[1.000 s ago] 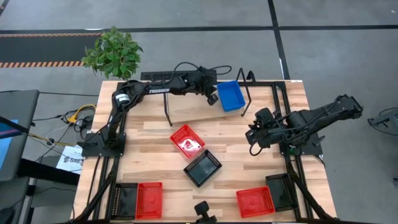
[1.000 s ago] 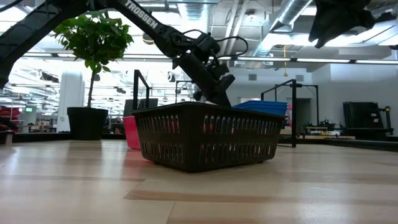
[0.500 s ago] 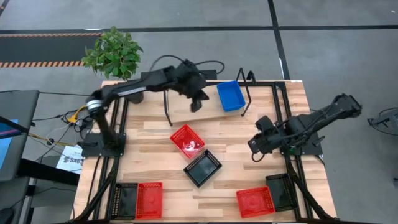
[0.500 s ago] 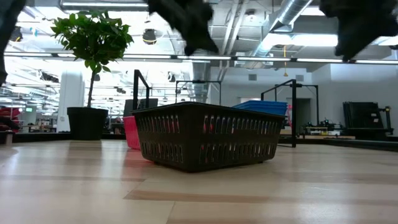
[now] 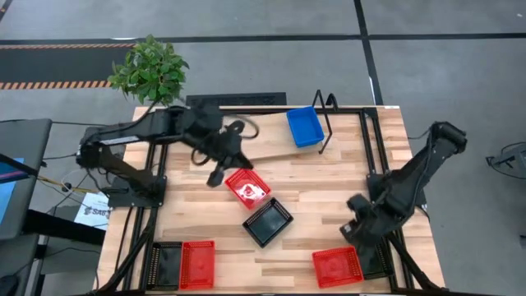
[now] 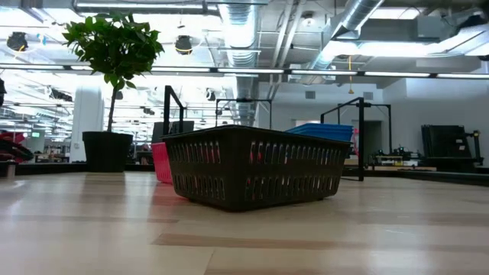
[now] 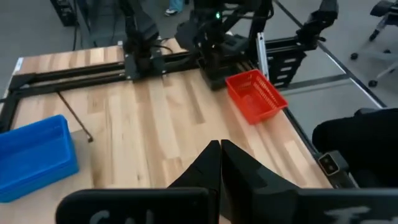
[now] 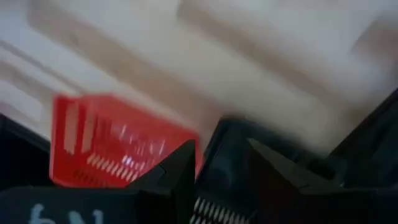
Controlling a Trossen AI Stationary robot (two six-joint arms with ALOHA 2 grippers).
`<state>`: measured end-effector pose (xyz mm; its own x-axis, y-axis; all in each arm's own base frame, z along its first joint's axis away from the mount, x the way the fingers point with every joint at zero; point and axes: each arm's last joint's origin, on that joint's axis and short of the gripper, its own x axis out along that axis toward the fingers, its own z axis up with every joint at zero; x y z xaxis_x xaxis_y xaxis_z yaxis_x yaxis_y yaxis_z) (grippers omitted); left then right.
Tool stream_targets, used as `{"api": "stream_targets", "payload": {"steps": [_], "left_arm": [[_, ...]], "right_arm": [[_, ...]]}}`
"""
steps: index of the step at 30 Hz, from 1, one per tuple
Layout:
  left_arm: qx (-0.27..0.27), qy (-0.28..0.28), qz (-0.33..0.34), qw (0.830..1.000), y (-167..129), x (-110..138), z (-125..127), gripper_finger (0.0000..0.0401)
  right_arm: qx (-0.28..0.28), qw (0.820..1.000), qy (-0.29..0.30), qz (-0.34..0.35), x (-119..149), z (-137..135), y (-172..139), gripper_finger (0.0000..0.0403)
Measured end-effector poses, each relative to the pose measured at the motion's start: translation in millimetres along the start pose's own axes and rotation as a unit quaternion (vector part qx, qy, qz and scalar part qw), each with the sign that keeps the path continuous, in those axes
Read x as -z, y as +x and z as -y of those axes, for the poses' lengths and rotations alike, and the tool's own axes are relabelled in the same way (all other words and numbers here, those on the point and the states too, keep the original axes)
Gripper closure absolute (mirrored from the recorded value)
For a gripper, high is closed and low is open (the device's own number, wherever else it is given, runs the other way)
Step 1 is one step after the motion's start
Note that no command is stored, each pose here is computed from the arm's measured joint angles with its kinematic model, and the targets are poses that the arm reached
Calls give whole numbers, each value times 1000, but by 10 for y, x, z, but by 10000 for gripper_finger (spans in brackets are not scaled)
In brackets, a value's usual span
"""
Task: Stack baskets on shelf by color
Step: Move the black bin from the bottom right to the center table
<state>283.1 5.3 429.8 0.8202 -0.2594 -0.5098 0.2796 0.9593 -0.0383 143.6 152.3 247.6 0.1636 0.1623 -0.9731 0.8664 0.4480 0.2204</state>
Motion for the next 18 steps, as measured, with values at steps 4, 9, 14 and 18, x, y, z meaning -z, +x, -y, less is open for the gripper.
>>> {"api": "stream_targets", "payload": {"steps": [4,9,14,18], "left_arm": [[-12,19,3,1000,-102,-27,257,401],[-39,22,14,999,-226,-46,442,401],[-58,27,23,998,-299,-54,518,401],[-63,21,26,997,-329,-54,532,401]], "right_arm": [[29,998,23,-40,200,-116,250,253],[92,993,40,-64,282,-220,597,267],[140,988,38,-42,99,-291,842,277],[139,990,10,-4,-228,-390,954,280]]}}
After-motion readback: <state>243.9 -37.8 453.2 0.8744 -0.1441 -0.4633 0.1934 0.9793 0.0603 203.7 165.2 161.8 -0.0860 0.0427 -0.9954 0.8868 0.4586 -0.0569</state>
